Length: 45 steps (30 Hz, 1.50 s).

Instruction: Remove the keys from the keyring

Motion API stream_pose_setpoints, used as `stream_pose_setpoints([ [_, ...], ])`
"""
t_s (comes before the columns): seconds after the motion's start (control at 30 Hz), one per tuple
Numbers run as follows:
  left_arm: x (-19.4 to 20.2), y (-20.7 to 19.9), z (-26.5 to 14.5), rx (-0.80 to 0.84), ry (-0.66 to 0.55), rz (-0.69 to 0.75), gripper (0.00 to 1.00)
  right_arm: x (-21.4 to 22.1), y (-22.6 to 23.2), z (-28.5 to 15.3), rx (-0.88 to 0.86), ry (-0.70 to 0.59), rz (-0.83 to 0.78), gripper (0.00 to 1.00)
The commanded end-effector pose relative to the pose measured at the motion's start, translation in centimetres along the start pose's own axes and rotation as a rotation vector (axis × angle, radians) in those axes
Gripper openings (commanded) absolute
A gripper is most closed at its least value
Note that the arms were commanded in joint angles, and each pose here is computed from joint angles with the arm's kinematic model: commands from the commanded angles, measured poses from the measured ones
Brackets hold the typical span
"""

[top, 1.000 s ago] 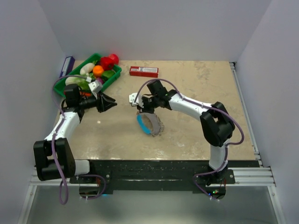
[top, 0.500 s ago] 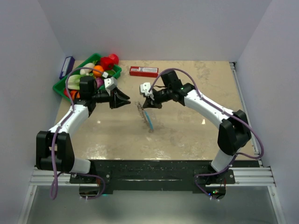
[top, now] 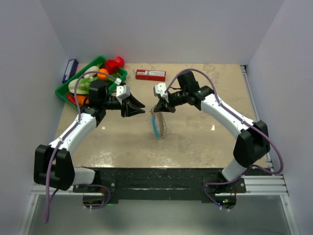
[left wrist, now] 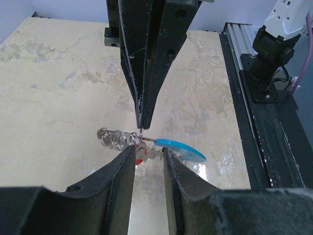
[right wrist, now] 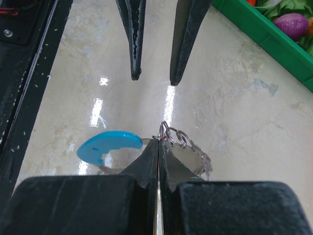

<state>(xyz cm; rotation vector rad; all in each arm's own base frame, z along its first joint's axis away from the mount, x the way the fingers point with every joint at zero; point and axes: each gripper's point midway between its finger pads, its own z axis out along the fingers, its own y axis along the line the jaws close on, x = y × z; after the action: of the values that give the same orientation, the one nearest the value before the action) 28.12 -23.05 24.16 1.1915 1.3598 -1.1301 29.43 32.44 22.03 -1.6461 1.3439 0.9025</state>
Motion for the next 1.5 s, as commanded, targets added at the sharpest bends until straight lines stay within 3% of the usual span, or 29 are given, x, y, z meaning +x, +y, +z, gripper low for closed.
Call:
stream_pose_setpoints([
  [0.0,-2.0,-0.1,0.0,0.005,-0.021,0.065,0.34,-2.9,0.1,-1.4,0.026,-0.081,-0.032,0.00],
  [0.7,0.9,2.1,2.8,-0.005,0.042,0.034,0.34,-6.0,0.8,-4.0,0.019,-0.169,-0.048,0.00],
  [1.2,0.6,-0.7,4.2,0.163,0.006,-0.019,0.34,-6.3,0.8,-4.3,0.034,-0.171,-0.061,0.00],
  [1.47,1.4,-0.4,5.6,0.132,0.026,-0.041,0.34,-6.3,0.7,-4.5,0.043,-0.174,-0.057,0.00],
])
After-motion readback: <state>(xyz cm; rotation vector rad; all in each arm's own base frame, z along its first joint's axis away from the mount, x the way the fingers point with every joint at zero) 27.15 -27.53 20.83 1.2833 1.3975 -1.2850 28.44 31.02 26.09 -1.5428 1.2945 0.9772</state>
